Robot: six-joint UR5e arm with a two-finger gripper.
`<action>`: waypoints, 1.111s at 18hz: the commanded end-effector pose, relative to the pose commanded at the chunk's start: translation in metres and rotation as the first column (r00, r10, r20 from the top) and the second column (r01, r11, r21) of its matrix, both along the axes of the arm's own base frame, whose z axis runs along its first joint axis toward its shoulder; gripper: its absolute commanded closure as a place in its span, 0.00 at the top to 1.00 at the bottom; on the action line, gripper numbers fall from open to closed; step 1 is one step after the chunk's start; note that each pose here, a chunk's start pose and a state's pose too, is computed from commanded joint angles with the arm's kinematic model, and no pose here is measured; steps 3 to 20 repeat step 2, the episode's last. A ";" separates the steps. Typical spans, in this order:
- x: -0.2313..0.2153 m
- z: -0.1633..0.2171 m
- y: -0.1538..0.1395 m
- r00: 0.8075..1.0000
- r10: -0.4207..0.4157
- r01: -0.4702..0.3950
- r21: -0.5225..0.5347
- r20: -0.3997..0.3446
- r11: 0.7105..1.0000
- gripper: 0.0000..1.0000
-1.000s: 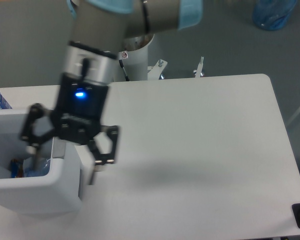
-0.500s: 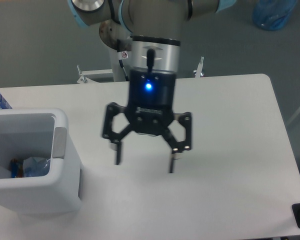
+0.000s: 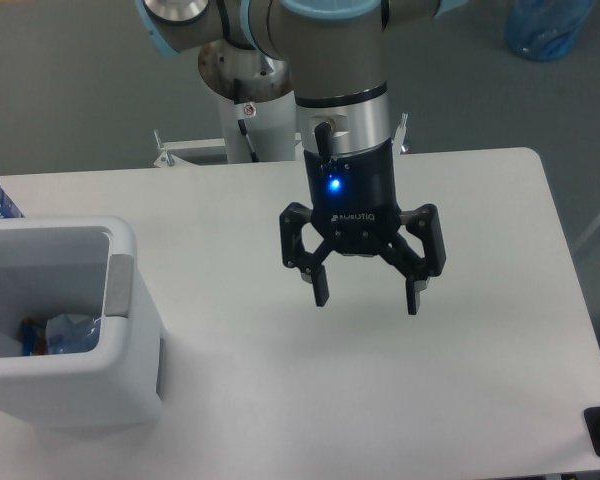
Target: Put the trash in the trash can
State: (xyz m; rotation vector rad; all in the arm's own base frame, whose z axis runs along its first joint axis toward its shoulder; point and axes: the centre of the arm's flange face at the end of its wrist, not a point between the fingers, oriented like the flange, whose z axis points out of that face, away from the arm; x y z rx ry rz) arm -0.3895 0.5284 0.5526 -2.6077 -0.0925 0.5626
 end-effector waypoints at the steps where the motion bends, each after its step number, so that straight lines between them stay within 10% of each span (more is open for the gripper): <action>1: 0.000 0.000 0.000 1.000 0.001 -0.001 0.001 0.001 1.000 1.00; 20: 0.000 0.001 0.000 1.000 0.001 -0.001 0.002 0.000 1.000 1.00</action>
